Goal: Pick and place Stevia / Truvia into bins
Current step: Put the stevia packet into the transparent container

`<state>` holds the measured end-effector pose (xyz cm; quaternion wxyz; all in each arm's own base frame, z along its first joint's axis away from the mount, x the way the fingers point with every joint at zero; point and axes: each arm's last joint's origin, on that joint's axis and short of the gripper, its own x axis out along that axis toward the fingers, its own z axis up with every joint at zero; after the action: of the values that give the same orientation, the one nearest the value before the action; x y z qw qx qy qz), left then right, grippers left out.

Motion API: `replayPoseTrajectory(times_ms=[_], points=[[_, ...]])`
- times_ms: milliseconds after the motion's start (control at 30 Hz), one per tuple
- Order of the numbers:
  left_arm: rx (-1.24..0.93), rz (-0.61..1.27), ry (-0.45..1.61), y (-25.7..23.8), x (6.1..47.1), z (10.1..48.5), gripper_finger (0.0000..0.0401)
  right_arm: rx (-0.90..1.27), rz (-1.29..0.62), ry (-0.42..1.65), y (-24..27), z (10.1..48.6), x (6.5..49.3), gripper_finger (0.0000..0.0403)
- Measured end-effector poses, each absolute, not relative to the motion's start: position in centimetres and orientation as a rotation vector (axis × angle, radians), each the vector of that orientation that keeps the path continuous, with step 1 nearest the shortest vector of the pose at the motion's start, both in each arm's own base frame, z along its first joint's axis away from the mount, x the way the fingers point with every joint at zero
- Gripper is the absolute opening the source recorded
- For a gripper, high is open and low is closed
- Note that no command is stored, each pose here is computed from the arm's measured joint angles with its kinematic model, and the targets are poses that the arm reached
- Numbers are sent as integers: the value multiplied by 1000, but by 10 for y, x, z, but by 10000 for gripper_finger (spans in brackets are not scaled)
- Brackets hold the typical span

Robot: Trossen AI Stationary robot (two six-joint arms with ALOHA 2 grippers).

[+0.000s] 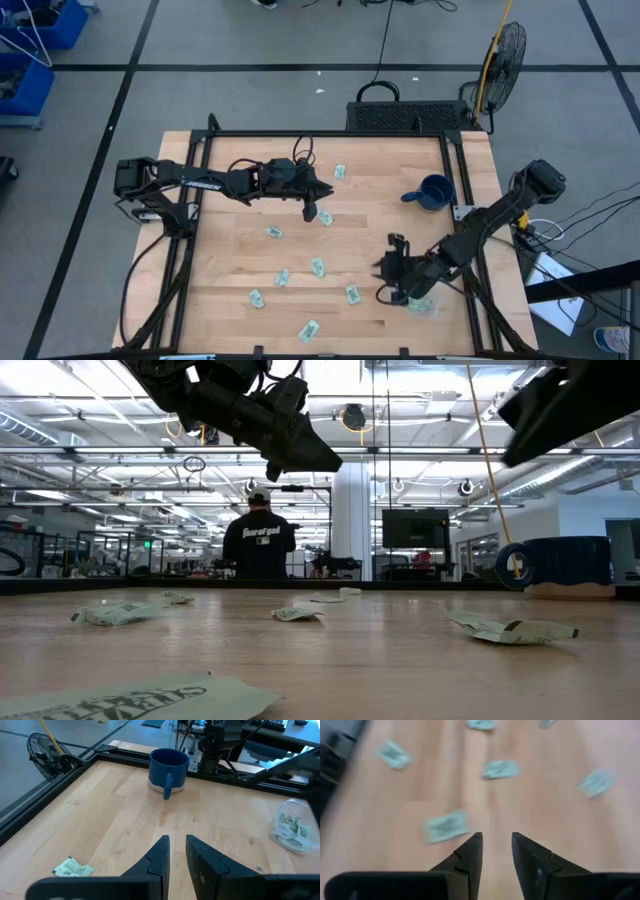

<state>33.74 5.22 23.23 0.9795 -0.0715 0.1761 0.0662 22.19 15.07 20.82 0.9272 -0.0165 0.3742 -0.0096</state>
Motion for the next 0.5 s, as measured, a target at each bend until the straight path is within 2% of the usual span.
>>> replayPoseTrajectory(times_ms=[133,500], points=[[-144,134,355,52,337,232,65,-174,-116,744,131,209,233,100],[-144,133,355,52,337,232,65,-78,-390,762,61,209,260,100]])
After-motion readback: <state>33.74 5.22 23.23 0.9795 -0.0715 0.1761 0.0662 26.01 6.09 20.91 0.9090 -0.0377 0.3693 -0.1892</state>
